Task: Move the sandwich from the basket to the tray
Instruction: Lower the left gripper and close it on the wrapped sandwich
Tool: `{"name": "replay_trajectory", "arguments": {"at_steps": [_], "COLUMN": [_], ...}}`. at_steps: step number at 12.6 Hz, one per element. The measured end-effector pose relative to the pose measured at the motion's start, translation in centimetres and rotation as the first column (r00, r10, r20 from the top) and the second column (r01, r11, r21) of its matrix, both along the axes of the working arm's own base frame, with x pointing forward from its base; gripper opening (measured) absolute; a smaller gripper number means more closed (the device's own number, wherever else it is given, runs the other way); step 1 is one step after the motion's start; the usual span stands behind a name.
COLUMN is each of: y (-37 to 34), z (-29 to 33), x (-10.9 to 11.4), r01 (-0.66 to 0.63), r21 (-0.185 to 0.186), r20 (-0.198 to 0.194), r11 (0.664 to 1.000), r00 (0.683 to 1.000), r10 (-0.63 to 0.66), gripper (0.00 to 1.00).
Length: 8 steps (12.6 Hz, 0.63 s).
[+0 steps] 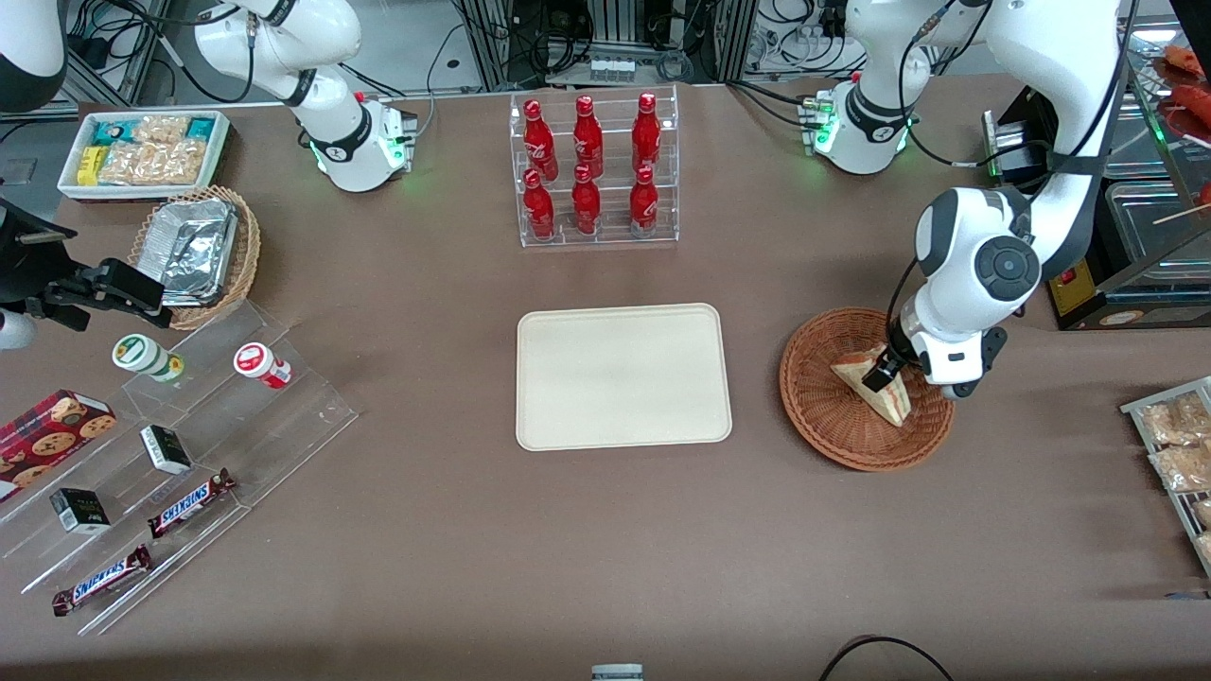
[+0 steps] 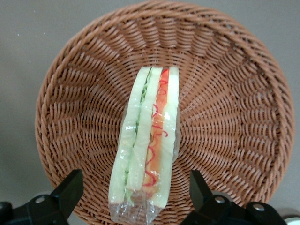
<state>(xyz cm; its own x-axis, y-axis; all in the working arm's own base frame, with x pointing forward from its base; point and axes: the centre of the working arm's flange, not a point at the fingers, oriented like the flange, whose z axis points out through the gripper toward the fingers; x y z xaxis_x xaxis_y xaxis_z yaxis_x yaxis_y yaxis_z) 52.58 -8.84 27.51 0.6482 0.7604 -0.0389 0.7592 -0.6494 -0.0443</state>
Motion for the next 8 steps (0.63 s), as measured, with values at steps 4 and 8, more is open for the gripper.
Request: {"name": "replay_trajectory", "arguments": {"at_steps": [4,8], "y": [-0.4,-0.4], "z": [-2.0,-2.2], "x": [-0.1,0.0], "r01": [-0.012,-0.014], "r21": [-0.001,0.0], "r20": [-0.016,-0.017], "r11": [1.0,1.0], "r00": [1.0,1.0], "r10": [0.012,0.014], "gripper": [0.96,0.59]}}
